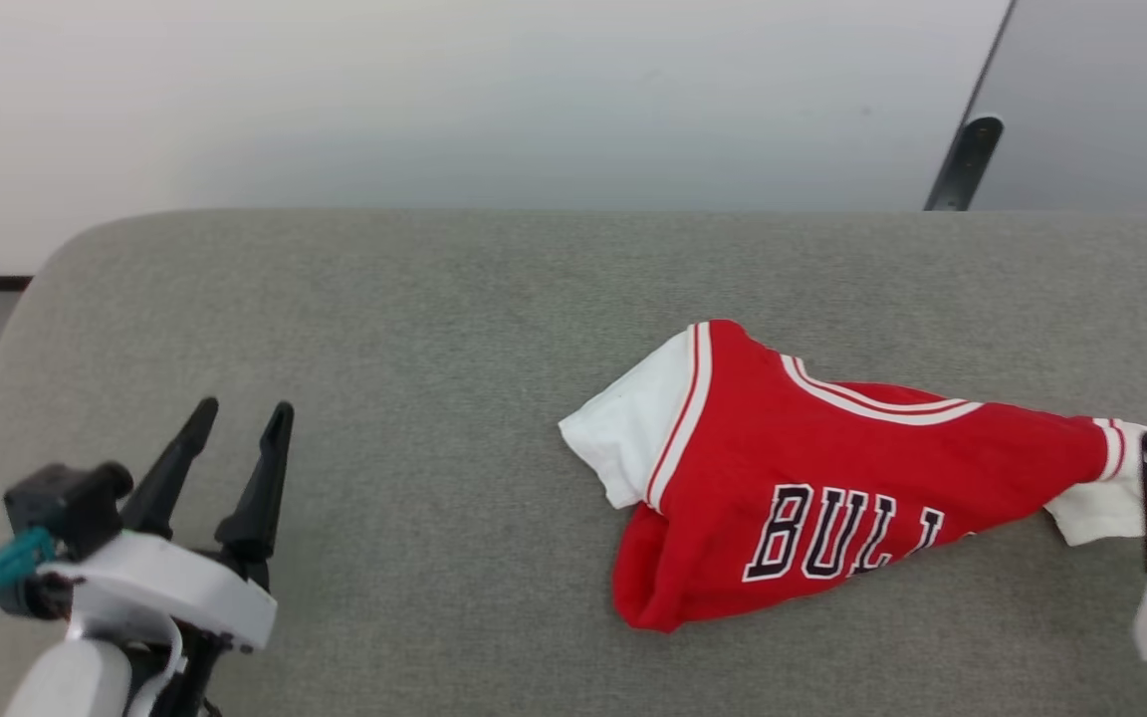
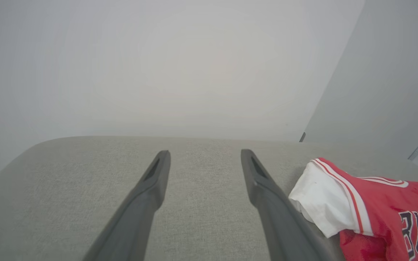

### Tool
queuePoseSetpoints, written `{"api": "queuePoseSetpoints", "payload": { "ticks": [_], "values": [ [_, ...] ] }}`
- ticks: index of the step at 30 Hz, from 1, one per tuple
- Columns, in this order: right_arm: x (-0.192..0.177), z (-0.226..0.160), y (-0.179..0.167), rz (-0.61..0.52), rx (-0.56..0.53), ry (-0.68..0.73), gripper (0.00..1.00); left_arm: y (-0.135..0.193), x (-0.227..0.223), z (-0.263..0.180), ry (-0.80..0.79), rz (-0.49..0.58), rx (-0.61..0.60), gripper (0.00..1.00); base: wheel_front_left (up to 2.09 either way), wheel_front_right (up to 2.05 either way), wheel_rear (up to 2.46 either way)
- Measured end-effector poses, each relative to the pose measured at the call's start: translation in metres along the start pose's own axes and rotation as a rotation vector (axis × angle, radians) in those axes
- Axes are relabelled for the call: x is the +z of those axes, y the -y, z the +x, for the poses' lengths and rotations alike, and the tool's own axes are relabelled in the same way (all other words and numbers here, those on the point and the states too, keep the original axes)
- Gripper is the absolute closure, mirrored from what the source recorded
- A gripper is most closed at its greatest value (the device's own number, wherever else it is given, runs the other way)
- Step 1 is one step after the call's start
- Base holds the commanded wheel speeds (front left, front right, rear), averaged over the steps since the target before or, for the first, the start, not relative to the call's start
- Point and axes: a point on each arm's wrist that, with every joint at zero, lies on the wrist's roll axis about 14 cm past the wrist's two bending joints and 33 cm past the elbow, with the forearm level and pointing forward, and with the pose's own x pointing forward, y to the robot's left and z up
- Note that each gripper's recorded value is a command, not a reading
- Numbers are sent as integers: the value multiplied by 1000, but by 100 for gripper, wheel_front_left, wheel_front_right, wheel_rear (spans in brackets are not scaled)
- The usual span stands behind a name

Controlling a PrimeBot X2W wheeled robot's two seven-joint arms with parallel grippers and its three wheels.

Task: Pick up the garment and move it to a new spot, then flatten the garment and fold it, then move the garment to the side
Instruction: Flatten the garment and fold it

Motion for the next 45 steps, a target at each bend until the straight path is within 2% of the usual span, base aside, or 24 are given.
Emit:
{"api": "queuePoseSetpoints", "payload": {
  "ticks": [7,12,18,22,33,40,45],
  "values": [
    [19,-14,-17,10,-12,173,0,19,5,25,-57,-18,-80,0,0,0,0],
    [21,-20,-21,25,-31,211,0,38,-2,41,-134,-65,-142,0,0,0,0],
    [12,-19,-22,33,-40,191,0,66,-24,63,-340,-98,-254,0,0,0,0],
    [10,-14,-21,34,-48,187,0,74,-48,74,-545,-109,-291,0,0,0,0],
    [-7,-4,-20,34,-56,140,0,115,-93,98,-905,-128,-365,0,0,0,0],
    [-16,3,-20,43,-63,116,0,131,-128,96,-1084,-104,-389,0,0,0,0],
    [-27,5,-20,48,-69,89,0,135,-150,96,-1147,-81,-396,0,0,0,0]
  ]
}}
